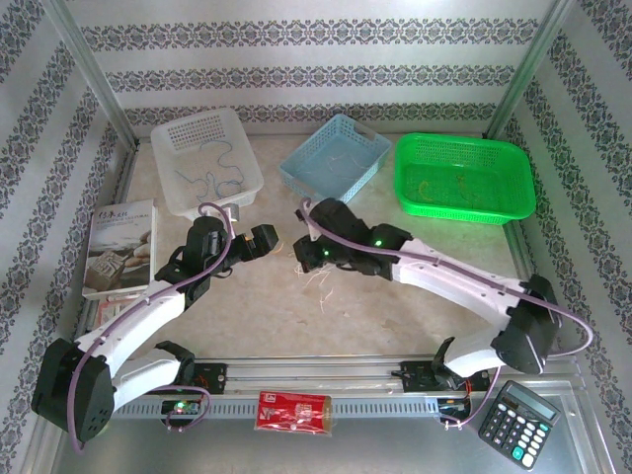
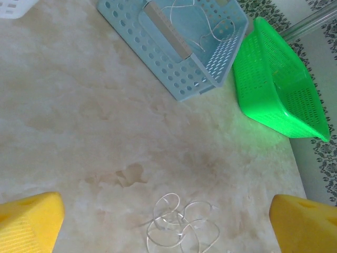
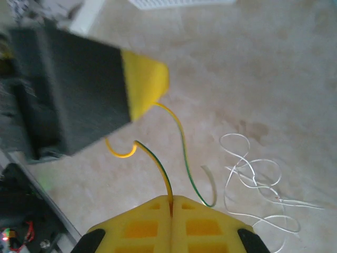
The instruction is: Untangle the cables
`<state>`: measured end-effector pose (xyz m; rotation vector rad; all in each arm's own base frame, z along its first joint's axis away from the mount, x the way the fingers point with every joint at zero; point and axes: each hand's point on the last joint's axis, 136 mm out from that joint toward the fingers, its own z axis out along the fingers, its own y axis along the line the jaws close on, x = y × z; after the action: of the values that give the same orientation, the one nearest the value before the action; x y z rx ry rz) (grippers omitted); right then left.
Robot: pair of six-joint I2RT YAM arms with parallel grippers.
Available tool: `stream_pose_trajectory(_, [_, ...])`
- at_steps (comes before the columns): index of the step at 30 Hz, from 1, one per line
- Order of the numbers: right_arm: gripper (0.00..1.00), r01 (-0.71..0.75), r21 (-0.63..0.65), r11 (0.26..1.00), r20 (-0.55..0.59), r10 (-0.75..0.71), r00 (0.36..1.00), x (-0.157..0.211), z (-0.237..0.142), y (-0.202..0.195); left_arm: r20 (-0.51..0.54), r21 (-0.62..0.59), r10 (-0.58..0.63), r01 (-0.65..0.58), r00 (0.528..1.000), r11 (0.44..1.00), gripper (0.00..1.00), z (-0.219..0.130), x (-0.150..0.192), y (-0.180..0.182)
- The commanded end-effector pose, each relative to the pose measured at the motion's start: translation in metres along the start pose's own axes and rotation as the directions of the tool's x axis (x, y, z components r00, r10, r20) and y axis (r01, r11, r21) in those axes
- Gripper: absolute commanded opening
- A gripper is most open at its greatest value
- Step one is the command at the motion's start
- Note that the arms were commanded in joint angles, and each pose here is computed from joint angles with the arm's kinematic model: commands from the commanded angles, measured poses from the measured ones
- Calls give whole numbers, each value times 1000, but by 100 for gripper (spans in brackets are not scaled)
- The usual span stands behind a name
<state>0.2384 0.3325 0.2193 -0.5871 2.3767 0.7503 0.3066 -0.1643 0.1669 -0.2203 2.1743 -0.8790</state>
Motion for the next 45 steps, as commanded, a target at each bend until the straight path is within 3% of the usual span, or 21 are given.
stream_pose_trajectory(1, [0,36,0,999,-26,-36,999,-2,-17,-3,34,67,21,-24,999,997,100,-3,-12,-18])
stream_pose_trajectory(7, [0,7,40,999,60,-10,998,-28,-41,-28,47,89,58,-62,997,994,100,-10,-16,-26])
stream_pose_trajectory(14, [0,-132,214,968,225,83,971,-60,-81,-115,47,89,57,-61,997,994,100,-12,-16,-27])
stream_pose_trajectory(20, [0,-346,416,841,412,165,896,-79,-117,-228,40,93,50,-54,998,994,100,-10,-16,-27])
stream_pose_trajectory(23, [0,-457,452,766,485,219,847,-85,-127,-283,33,96,48,-51,998,994,100,-10,-15,-28])
stream_pose_trajectory(29, [0,-568,514,643,516,298,803,-87,-121,-367,33,99,38,-41,999,994,100,-10,-16,-29])
stream_pose_trajectory(33, [0,-594,541,595,497,344,797,-80,-105,-403,31,97,34,-37,999,995,100,-9,-15,-28])
stream_pose_trajectory(34, [3,-599,550,583,489,357,796,-76,-102,-410,29,97,34,-37,999,995,100,-9,-15,-28])
stream_pose_trajectory(37, [34,-617,544,568,470,403,785,-67,-95,-424,21,94,35,-37,999,995,100,-7,-14,-28])
stream_pose_trajectory(38, [39,-619,533,577,466,411,784,-66,-94,-423,19,92,35,-36,999,995,100,-7,-13,-27])
stream_pose_trajectory(45, [44,-595,433,678,475,389,789,-78,-100,-381,15,67,46,-47,999,997,100,-3,-13,-22])
